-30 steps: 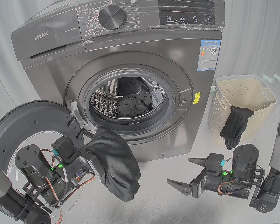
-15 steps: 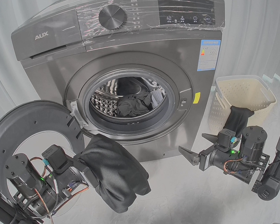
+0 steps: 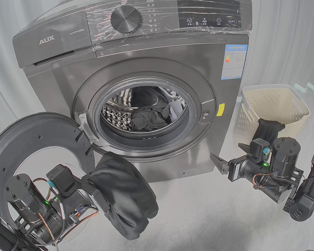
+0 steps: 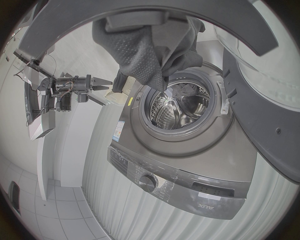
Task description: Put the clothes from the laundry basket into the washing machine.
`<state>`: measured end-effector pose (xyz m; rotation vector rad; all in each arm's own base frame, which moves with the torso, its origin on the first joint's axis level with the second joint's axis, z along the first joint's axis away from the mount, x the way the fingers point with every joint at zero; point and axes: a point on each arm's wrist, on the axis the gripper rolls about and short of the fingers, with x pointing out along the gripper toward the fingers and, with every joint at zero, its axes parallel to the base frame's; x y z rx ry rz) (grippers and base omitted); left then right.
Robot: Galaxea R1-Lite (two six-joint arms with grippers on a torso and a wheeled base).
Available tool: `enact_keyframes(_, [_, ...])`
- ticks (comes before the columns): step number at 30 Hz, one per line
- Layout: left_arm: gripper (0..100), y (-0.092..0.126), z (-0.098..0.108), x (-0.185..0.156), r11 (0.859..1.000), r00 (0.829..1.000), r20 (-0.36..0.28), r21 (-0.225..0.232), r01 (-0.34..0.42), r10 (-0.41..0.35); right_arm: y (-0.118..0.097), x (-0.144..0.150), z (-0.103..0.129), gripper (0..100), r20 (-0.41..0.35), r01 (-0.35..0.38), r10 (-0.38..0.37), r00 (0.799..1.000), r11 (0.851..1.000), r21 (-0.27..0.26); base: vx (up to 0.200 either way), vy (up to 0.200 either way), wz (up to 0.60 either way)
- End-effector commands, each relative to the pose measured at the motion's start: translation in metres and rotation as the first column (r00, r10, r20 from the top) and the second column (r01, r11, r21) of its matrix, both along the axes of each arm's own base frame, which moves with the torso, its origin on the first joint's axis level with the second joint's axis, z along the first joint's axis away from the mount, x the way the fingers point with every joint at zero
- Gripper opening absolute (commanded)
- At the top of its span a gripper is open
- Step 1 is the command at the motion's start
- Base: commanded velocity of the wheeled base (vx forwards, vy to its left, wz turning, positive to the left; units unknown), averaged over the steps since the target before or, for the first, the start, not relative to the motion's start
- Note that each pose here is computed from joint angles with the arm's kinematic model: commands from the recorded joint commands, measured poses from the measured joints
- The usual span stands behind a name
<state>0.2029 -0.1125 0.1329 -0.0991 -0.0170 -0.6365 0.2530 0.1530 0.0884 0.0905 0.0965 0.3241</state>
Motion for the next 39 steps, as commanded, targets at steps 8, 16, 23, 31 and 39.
enact_keyframes(8, [0, -0.004, -0.013, 0.005, 0.999, 0.999, -0.039, 0.037, -0.002, 0.004, 0.005, -0.002, -0.001, 100, -0.003, -0.020, 0.020, 1.000, 1.000, 0.006, 0.100, 0.000, 0.00])
enact_keyframes(16, [0, -0.005, -0.018, 0.008, 0.999, 0.999, -0.052, 0.051, -0.005, 0.007, 0.006, -0.002, 0.000, 100, 0.001, -0.021, 0.021, 1.000, 1.000, 0.010, 0.075, 0.000, 0.00])
enact_keyframes(23, [0, -0.007, -0.020, 0.007, 0.998, 0.998, -0.062, 0.060, 0.007, -0.003, 0.006, -0.002, 0.000, 100, 0.002, -0.026, 0.026, 1.000, 1.000, 0.011, 0.086, 0.000, 0.00])
enact_keyframes(31, [0, -0.009, -0.025, 0.010, 0.996, 0.998, -0.065, 0.085, -0.012, 0.018, 0.008, -0.003, 0.000, 100, 0.002, -0.033, 0.033, 0.999, 0.999, 0.011, 0.150, 0.000, 0.00])
enact_keyframes(39, [0, -0.012, -0.029, 0.009, 0.995, 0.997, -0.077, 0.094, -0.016, 0.023, 0.009, -0.004, -0.001, 100, 0.000, -0.041, 0.041, 0.999, 0.999, 0.012, 0.000, 0.000, 0.00])
